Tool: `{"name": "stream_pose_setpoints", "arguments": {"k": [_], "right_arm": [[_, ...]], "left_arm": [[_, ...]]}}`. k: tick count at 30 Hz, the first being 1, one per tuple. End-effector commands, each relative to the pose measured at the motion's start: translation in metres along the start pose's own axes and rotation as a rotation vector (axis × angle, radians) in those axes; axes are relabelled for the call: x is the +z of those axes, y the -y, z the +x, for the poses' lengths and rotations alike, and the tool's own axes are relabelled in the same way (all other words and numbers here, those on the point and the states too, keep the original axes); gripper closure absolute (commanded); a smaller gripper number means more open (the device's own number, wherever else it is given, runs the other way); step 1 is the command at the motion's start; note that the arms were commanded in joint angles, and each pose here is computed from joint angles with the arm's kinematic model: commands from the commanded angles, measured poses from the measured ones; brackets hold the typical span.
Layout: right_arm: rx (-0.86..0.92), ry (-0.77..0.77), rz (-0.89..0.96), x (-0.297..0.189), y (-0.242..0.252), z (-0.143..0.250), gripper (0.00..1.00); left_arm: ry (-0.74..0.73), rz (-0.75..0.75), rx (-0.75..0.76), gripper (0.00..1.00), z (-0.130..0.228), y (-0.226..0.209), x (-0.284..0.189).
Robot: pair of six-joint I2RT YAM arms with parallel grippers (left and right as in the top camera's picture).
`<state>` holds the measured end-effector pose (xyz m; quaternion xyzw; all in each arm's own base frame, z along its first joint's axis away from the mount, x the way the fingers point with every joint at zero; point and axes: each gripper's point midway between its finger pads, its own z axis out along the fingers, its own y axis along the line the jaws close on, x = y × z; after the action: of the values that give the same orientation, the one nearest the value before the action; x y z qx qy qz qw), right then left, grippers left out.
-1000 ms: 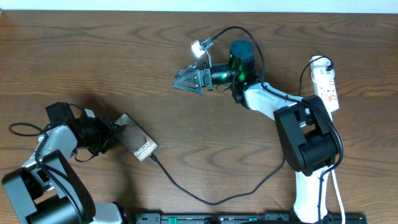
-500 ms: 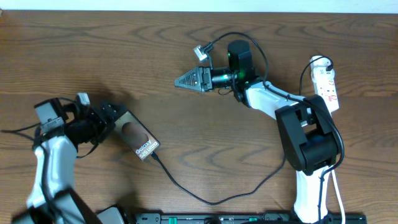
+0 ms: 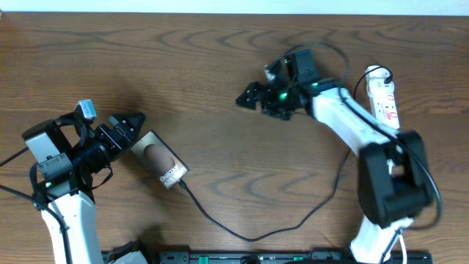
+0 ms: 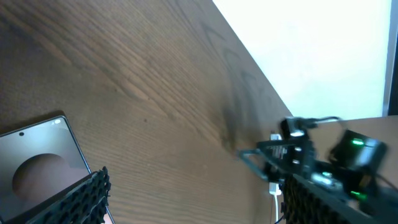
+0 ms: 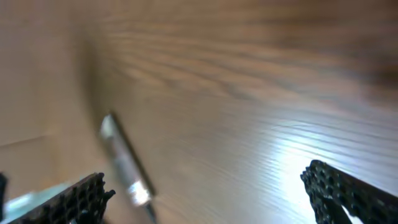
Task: Plug charger to phone and switch on socket
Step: 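Move the right gripper over to the white power strip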
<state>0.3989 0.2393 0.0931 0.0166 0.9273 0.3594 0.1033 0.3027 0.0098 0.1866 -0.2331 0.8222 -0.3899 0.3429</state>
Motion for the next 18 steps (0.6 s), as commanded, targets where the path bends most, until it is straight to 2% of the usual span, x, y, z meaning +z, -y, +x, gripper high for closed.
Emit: {"name": "stream_pose_setpoints", "arguments": {"k": [1, 8, 12, 18], "right_arm": [[-0.111, 0.247, 0.264, -0.072, 0.008, -0.041, 0.01], [-0.063, 0.497, 0.428, -0.18, 0.018, -0.058, 0.01], [0.042, 0.583, 0.462, -0.237, 0.055, -0.065, 0.01], [0.101, 0.589, 0.296, -0.29, 0.106, -0.069, 0.01]], "left_arm": [[0.002, 0.02, 0.003, 0.14, -0.001, 0.005, -0.001], [0.007, 0.02, 0.009, 0.14, -0.002, 0.006, -0.001], [0.011, 0.022, 0.015, 0.14, -0.004, 0.006, -0.001], [0.02, 0.013, 0.02, 0.14, -0.006, 0.005, -0.001]]}}
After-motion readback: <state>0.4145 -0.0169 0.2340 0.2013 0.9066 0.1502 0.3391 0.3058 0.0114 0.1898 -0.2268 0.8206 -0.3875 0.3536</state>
